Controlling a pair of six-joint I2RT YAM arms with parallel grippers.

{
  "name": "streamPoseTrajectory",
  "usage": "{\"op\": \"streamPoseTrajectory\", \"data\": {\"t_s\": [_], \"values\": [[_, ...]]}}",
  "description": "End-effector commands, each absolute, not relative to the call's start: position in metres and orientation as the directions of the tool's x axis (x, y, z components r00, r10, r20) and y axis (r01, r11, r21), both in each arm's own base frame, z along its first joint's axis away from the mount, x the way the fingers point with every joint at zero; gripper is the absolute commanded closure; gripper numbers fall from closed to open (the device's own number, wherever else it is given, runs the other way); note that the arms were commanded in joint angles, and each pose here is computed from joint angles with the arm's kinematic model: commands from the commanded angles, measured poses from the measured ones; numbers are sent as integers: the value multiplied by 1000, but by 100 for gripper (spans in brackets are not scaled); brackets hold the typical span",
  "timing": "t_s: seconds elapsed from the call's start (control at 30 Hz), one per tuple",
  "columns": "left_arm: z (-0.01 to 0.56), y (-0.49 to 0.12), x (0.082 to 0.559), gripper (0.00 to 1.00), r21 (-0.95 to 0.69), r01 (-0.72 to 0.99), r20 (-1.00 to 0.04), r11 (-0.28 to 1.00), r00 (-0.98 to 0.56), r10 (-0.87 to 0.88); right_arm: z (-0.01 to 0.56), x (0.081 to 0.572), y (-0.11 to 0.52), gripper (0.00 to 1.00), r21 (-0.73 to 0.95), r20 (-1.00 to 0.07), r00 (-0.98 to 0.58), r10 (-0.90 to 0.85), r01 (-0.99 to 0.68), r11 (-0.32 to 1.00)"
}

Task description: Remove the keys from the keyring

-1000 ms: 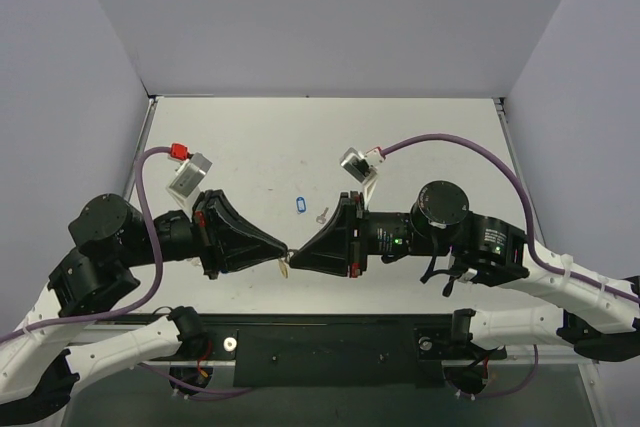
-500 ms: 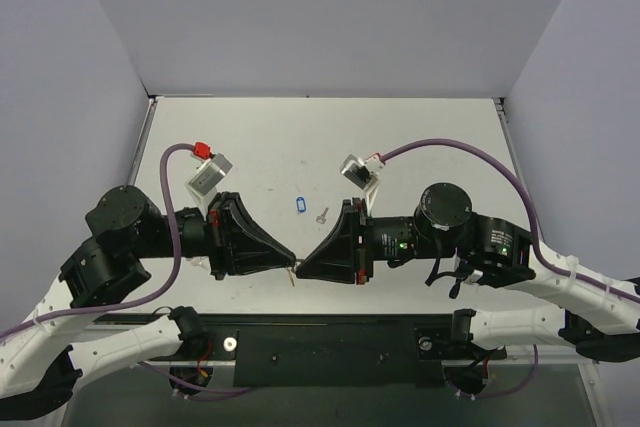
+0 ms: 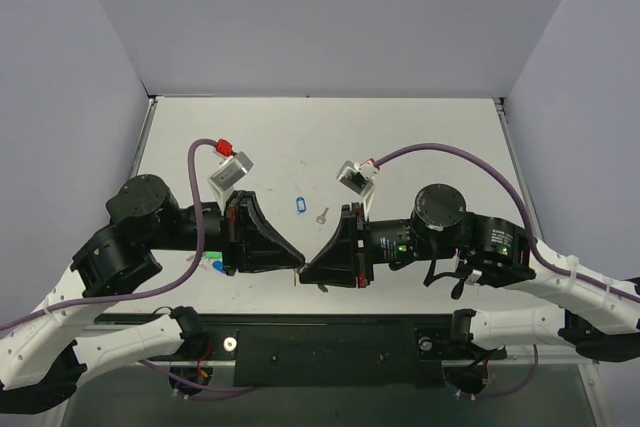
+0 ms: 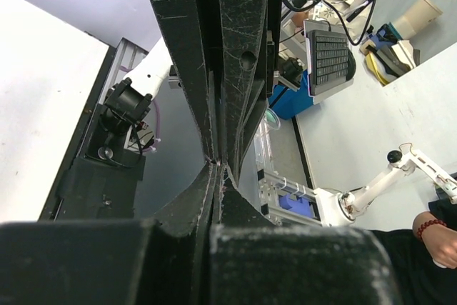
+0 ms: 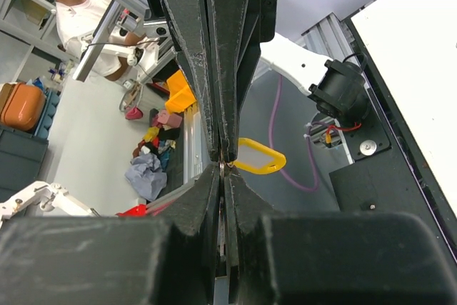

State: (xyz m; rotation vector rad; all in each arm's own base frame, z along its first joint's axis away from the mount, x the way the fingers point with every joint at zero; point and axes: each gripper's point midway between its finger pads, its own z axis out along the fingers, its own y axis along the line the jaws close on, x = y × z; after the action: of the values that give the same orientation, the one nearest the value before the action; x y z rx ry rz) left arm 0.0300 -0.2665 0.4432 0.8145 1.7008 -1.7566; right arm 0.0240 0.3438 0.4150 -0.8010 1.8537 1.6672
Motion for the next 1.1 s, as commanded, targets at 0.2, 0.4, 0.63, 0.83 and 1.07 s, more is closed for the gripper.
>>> {"op": "streamPoseTrajectory", "data": {"t_s": [0.2, 0.4, 0.63, 0.83, 1.07], "values": [[447, -266, 30, 50, -639, 768, -769, -41, -639, -1, 451, 49, 357, 100, 649, -761, -643, 87, -759, 60], [460, -257, 31, 29, -620, 784, -780, -45, -621, -80, 451, 49, 357, 100, 651, -759, -645, 88, -757, 59], [477, -232, 48, 27, -603, 796, -774, 48, -569, -279, 455, 46, 357, 100, 654, -756, -650, 85, -755, 48], [482, -208, 69, 27, -643, 754, -716, 131, -533, -451, 459, 43, 360, 100, 653, -756, -649, 81, -757, 35], [473, -217, 63, 35, -667, 743, -687, 61, -581, -437, 465, 37, 364, 100, 649, -760, -647, 69, -761, 9]]}}
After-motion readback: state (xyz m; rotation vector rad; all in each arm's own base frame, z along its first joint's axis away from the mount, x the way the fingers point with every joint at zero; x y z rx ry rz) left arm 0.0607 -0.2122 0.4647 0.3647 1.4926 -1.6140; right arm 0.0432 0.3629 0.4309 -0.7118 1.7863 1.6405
